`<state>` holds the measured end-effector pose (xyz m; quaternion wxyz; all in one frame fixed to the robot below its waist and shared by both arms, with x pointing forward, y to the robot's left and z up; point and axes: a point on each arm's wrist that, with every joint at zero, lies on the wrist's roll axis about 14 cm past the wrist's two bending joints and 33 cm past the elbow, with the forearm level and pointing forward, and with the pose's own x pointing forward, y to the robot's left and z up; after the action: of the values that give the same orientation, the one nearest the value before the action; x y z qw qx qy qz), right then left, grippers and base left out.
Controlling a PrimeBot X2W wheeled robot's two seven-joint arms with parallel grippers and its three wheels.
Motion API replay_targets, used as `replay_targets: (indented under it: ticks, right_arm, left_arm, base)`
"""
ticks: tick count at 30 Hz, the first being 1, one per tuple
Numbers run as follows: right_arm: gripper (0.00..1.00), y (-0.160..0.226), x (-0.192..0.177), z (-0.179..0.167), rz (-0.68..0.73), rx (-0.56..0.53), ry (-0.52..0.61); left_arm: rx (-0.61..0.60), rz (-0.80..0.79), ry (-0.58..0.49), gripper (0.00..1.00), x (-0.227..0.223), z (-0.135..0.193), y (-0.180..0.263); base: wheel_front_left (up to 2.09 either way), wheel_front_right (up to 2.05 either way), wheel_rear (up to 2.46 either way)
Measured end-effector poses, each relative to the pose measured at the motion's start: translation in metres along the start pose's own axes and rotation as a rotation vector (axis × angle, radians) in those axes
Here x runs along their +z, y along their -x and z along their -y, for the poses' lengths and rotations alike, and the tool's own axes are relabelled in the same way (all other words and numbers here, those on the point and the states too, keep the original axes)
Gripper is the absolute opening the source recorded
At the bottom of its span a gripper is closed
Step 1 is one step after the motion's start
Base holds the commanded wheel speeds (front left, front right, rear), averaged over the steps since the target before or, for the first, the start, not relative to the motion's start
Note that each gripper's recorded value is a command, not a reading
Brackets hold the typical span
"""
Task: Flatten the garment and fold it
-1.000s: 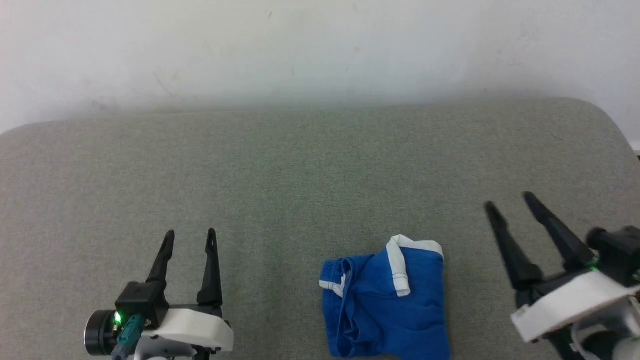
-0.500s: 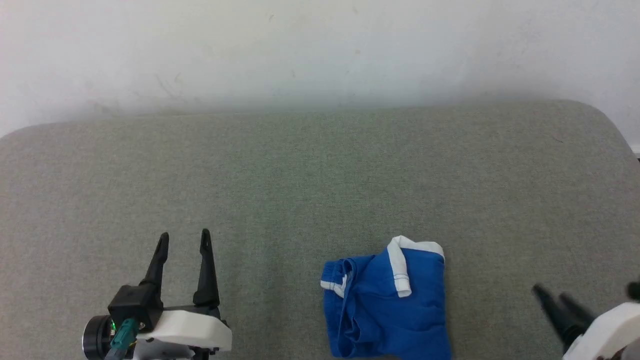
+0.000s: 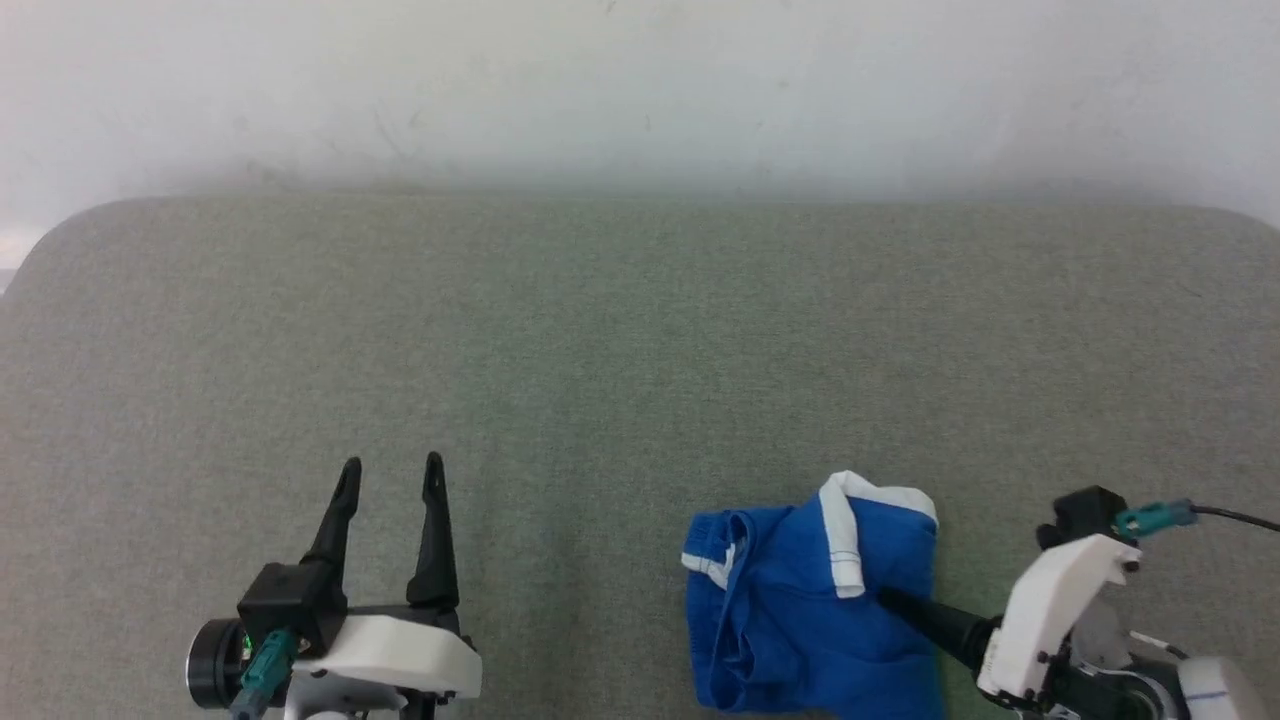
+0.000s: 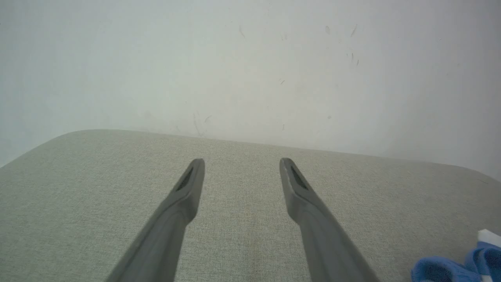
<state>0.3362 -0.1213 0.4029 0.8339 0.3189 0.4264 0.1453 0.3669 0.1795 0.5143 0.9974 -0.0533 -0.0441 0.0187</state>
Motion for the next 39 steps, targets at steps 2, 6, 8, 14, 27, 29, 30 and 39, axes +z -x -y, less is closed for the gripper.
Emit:
replay_targets:
  ticks: [2, 6, 8, 14, 27, 29, 30, 39]
  right_arm:
    - [1.00, -0.010, -0.006, 0.002, -0.052, -0.026, 0.043]
    - [1.00, -0.023, -0.017, 0.012, -0.138, -0.097, 0.151]
    - [0.75, -0.028, -0.018, 0.014, -0.167, -0.114, 0.177]
    - [0.00, -0.033, -0.019, 0.004, -0.197, -0.102, 0.210]
    - [0.00, 0.035, 0.035, -0.008, -0.155, -0.254, 0.823]
    - [0.00, 0.052, 0.043, 0.003, -0.167, -0.311, 0.860]
    - [0.00, 0.060, 0.046, 0.009, -0.173, -0.343, 0.873]
    - [0.00, 0.116, 0.088, 0.092, -0.134, -0.597, 0.776]
  left_arm:
    - [0.010, -0.003, 0.002, 1.00, -0.001, -0.002, -0.001]
    - [0.031, -0.008, 0.004, 1.00, -0.003, -0.007, 0.000]
    - [0.044, -0.013, 0.007, 1.00, -0.005, -0.010, 0.001]
    - [0.057, -0.008, 0.000, 1.00, -0.004, -0.014, 0.003]
    - [-0.063, 0.009, 0.013, 1.00, -0.001, 0.025, -0.012]
    - [-0.094, 0.012, 0.020, 1.00, -0.002, 0.036, -0.016]
    - [-0.114, 0.012, 0.022, 1.00, -0.002, 0.043, -0.019]
    - [-0.300, 0.040, 0.028, 1.00, -0.007, 0.109, -0.060]
  base:
    - [0.00, 0.00, 0.00]
    - [0.00, 0.00, 0.00]
    - [0.00, 0.00, 0.00]
    - [0.00, 0.00, 0.00]
    - [0.00, 0.00, 0.00]
    - [0.00, 0.00, 0.00]
    - [0.00, 0.00, 0.00]
    - [0.00, 0.00, 0.00]
